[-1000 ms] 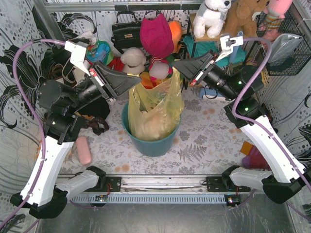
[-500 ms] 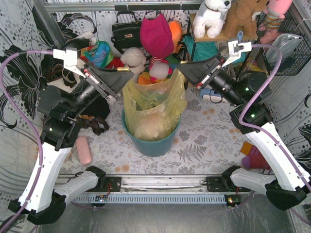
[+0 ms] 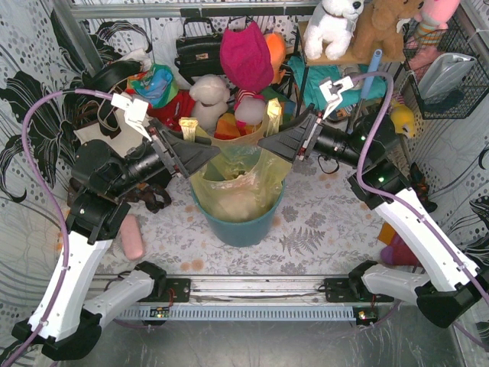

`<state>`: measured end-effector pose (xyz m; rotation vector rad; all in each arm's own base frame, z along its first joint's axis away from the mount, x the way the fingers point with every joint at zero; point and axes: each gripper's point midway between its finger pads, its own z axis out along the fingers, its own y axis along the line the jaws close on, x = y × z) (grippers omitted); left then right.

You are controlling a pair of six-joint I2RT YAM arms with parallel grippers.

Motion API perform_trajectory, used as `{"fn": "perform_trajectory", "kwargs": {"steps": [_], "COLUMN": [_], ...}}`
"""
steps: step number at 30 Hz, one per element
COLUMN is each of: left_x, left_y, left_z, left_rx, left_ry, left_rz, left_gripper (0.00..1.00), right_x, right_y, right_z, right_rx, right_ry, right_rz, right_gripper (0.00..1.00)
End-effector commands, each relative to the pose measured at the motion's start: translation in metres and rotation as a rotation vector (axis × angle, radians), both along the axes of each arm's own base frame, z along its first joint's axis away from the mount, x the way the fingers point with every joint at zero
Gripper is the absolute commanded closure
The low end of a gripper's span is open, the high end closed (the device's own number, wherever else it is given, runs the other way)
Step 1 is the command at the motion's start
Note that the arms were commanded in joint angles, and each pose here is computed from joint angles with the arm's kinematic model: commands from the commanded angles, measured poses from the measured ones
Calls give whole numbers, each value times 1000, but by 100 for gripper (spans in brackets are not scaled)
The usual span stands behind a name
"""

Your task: Tie the trash bag

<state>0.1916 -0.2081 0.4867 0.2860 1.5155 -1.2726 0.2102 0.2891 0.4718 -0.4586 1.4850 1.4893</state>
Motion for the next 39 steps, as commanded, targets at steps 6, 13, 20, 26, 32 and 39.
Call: {"fn": "perform_trajectory", "kwargs": {"steps": [6, 13, 20, 26, 32, 39], "left_x": [-12, -7, -14, 6, 9, 11], "left_y": [-12, -11, 1, 8, 13, 11], "left_z": [13, 76, 119, 83, 68, 79], "left_rx": [-39, -100, -135, -122, -111, -98], "left_ry": [-86, -234, -355, -263, -227, -251], "left_rz": [-123, -101, -38, 65, 102, 95], "left_gripper": [38, 89, 95, 81, 69, 64], "right_x": [-8, -10, -13, -6, 0, 12], "right_y": [13, 19, 4, -5, -9, -2], "right_z": [28, 100, 145, 99, 77, 88], "right_rx": [67, 171, 187, 163, 147, 135], "right_ry": [-68, -205, -335, -267, -224, -255], "right_rz": [120, 178, 77, -13, -61, -67], "right_gripper": [52, 100, 100, 88, 64, 61]}}
